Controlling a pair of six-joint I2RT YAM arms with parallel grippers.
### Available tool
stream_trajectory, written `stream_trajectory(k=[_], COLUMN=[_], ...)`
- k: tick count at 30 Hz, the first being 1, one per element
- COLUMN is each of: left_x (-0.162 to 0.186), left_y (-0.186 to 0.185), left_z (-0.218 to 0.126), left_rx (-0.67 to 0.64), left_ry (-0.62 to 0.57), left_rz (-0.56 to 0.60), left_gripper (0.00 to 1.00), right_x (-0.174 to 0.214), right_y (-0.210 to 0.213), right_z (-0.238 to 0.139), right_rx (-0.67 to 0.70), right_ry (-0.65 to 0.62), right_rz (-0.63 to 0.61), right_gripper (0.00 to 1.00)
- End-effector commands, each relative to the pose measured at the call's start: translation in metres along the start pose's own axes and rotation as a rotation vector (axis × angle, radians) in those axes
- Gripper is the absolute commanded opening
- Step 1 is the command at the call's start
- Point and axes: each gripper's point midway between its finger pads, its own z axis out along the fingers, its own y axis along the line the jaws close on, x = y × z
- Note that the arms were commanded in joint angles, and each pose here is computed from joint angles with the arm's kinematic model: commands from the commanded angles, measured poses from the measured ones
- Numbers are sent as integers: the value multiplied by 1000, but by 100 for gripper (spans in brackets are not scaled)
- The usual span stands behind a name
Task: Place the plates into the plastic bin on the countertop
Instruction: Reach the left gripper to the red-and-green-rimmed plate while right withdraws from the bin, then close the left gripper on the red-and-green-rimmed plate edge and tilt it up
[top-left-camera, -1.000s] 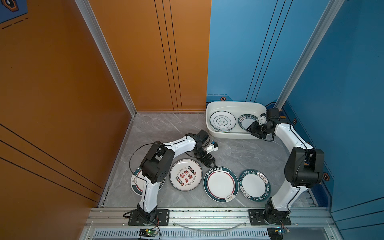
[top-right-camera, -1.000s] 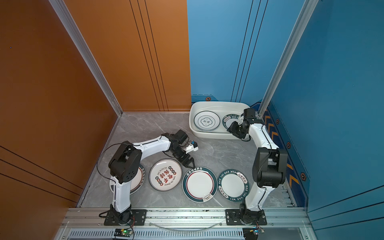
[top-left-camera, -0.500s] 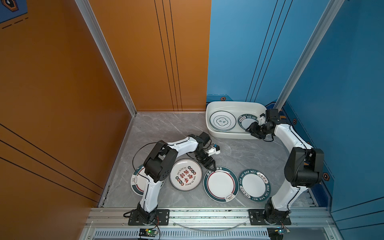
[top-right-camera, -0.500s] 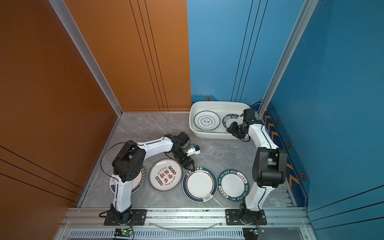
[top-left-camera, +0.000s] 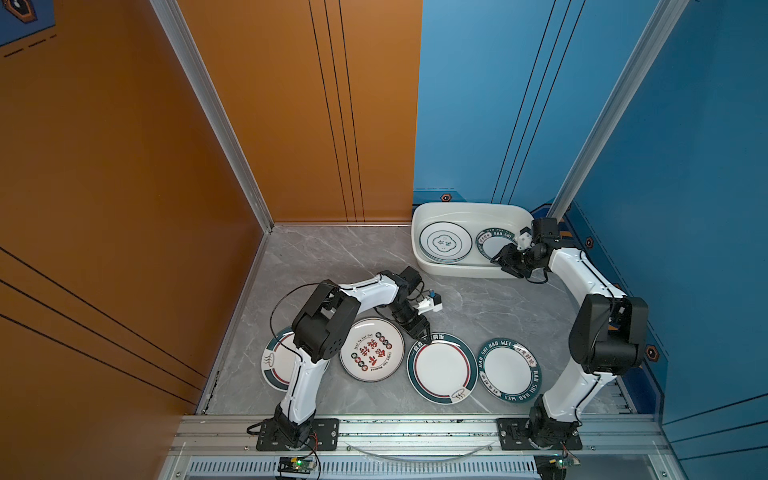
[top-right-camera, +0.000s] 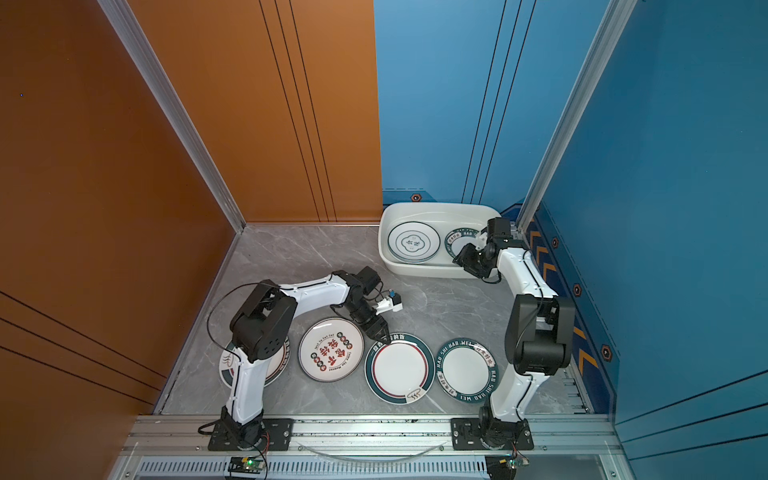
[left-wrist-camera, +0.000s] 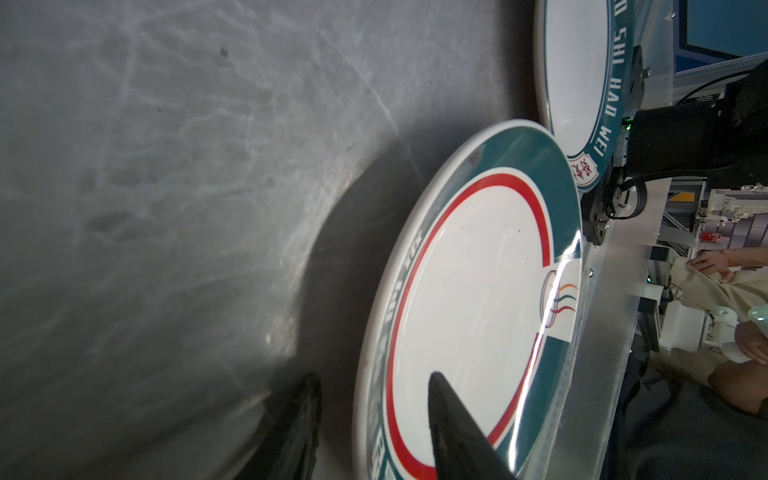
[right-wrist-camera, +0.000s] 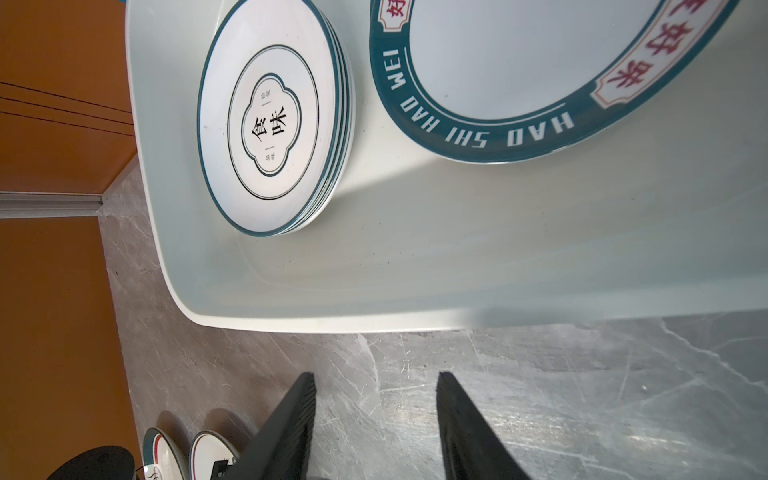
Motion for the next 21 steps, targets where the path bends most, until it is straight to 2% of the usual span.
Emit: stream_trajectory(k=[1, 16, 19, 21], left_x=[20, 32, 32, 33], left_y=[1, 10, 11, 11], left_z=[20, 33, 34, 35], left_rx=[21, 19, 26, 30], left_ry=[83, 151, 161, 164], left_rz=[-23, -58, -67, -69], left_gripper=[42, 20, 5, 2], right_x=[-3, -1, 1, 3], right_y=[4, 0, -1, -2], right_z=[-12, -11, -11, -11], right_rx=[-10, -3, -1, 1], right_ry=[-27, -23, -20, -19], right_rz=[-13, -8, -7, -8], right_gripper=[50, 50, 50, 50])
